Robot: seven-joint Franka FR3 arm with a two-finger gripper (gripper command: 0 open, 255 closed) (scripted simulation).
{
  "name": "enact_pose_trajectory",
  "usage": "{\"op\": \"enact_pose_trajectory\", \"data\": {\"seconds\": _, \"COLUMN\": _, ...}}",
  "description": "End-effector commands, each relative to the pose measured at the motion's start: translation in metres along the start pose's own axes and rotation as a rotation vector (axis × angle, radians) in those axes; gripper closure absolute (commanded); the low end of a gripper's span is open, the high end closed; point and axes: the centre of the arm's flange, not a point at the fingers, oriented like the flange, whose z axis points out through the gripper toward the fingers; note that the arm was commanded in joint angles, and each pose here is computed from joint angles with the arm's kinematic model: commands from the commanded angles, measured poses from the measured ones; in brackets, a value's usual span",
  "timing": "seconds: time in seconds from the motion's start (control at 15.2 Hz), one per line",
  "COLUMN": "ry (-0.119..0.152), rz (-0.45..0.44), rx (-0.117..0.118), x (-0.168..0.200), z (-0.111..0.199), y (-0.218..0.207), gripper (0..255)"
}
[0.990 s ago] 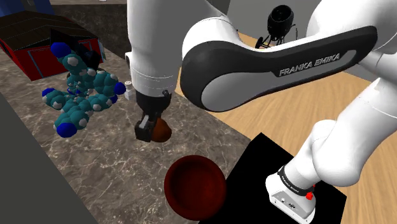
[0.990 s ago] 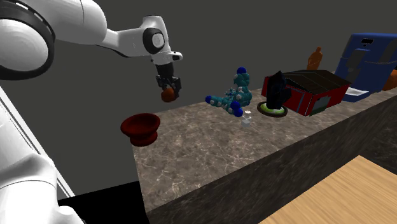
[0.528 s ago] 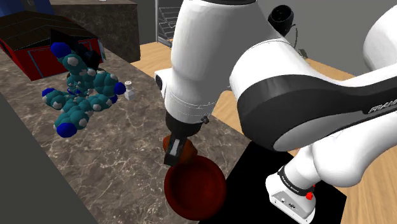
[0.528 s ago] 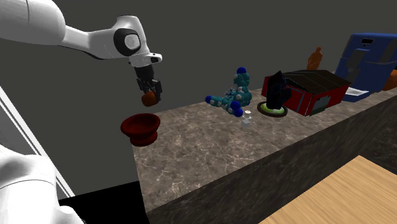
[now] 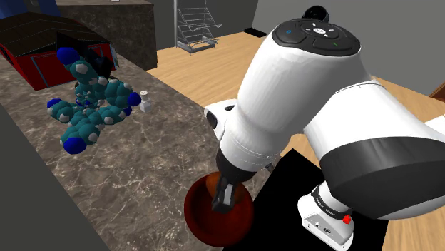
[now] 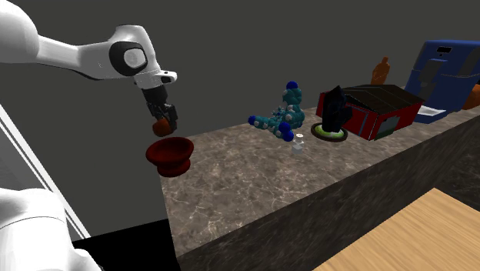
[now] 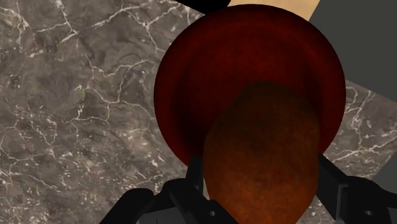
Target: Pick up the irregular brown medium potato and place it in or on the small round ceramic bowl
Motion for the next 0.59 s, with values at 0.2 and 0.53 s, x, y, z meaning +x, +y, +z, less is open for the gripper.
{"op": "enact_pose_trajectory", "data": {"seconds": 0.2, "ry": 0.000, "rz": 0.001, "rx": 0.000, "x": -0.003, "z": 0.025, "y": -0.004, "gripper": 255}}
{"op": "enact_pose_trajectory", "data": {"seconds": 0.53, "ry": 0.000, "rz": 0.001, "rx": 0.000, "x": -0.005, "z": 0.052, "y": -0.006, "gripper": 255}}
